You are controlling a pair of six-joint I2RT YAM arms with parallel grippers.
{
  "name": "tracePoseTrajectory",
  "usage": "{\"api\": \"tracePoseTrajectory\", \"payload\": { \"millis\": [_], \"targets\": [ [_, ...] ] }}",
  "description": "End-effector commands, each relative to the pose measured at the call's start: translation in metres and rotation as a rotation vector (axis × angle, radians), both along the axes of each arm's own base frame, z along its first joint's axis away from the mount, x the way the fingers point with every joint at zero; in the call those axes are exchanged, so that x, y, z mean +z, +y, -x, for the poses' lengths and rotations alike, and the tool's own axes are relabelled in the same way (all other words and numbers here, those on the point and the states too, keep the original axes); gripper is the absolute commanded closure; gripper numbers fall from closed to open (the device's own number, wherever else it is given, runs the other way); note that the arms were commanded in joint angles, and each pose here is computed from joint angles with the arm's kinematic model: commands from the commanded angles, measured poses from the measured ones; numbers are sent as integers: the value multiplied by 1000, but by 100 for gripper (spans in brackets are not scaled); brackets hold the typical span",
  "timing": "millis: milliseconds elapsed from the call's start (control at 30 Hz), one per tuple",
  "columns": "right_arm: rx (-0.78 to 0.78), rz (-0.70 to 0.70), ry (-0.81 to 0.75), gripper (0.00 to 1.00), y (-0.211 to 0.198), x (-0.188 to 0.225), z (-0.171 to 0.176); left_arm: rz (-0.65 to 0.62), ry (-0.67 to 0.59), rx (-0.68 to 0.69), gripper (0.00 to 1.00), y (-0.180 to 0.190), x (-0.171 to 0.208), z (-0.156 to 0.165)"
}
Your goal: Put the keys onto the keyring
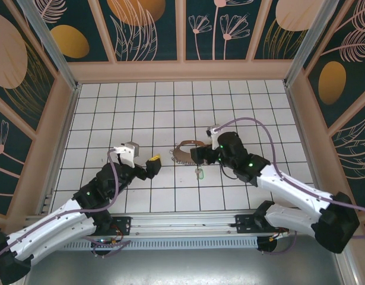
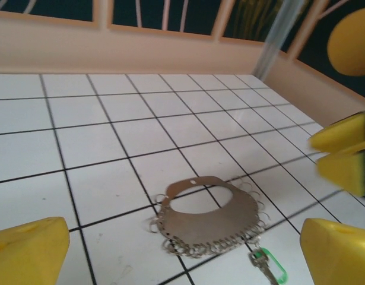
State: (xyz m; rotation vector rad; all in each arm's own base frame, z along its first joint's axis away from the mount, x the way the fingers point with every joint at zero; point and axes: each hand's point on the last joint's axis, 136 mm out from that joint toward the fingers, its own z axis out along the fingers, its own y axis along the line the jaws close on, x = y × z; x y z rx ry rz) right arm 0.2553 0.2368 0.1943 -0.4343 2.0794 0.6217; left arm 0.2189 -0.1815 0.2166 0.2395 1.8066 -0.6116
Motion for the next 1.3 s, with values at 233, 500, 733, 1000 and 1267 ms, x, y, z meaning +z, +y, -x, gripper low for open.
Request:
{"api": "tracePoseTrajectory", "payload": {
  "millis": [233,500,733,1000,1267],
  "targets": [
    [-483,31,-378,1,-143,35,-89,-136,-125,488,1,83,31,-35],
    [-675,67,-533,1,-207,13,-85,-182,-110,641,1,122,-6,-89],
    [-569,71,-595,1,-213,-15,-82,-151,-191,764,1,161,-22,-112],
    [-633,55,-564,1,-234,-49,-90,-251,-162,788,1,182,-37,-147],
    [-714,53,-458,1,-251,-65,-115,-232,-169,814,1,212,-47,-148]
  ]
}}
